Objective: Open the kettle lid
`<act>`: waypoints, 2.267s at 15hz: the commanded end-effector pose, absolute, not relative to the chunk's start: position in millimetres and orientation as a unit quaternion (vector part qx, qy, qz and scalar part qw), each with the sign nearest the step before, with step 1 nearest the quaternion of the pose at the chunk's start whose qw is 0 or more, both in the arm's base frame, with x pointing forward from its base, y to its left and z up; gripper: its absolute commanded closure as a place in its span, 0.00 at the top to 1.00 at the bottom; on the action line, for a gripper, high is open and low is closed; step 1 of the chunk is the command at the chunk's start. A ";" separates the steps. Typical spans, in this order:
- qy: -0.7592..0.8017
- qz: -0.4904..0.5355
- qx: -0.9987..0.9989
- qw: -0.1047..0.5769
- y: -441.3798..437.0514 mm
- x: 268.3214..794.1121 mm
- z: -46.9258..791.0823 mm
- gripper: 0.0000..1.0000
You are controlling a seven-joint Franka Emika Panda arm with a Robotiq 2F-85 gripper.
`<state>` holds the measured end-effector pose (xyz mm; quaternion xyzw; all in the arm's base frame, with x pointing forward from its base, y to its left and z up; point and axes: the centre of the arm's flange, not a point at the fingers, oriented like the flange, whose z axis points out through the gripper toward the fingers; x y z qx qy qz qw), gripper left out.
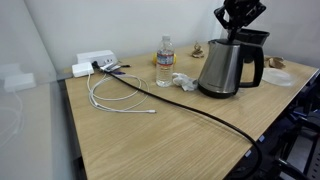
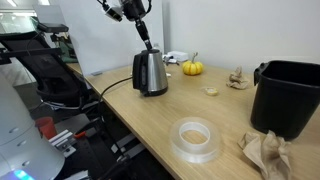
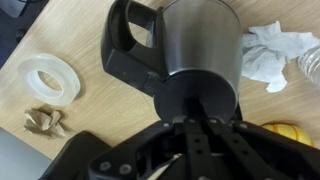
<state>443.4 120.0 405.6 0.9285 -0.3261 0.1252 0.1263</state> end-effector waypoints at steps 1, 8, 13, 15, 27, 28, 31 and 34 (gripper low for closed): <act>-0.319 0.131 0.929 0.137 122.7 453.0 395.6 0.00; -0.285 0.128 0.938 0.154 131.6 455.6 385.0 0.00; -0.260 0.112 0.945 0.161 132.5 451.9 375.7 0.00; -0.248 0.108 0.949 0.163 133.7 451.5 372.7 0.00; -0.183 0.098 0.963 0.173 133.5 450.2 374.4 0.00; -0.186 0.100 0.962 0.171 132.8 449.3 378.4 0.00; -0.198 0.111 0.961 0.160 130.5 443.3 394.7 0.00; -0.211 0.122 0.959 0.145 127.4 436.5 408.0 0.00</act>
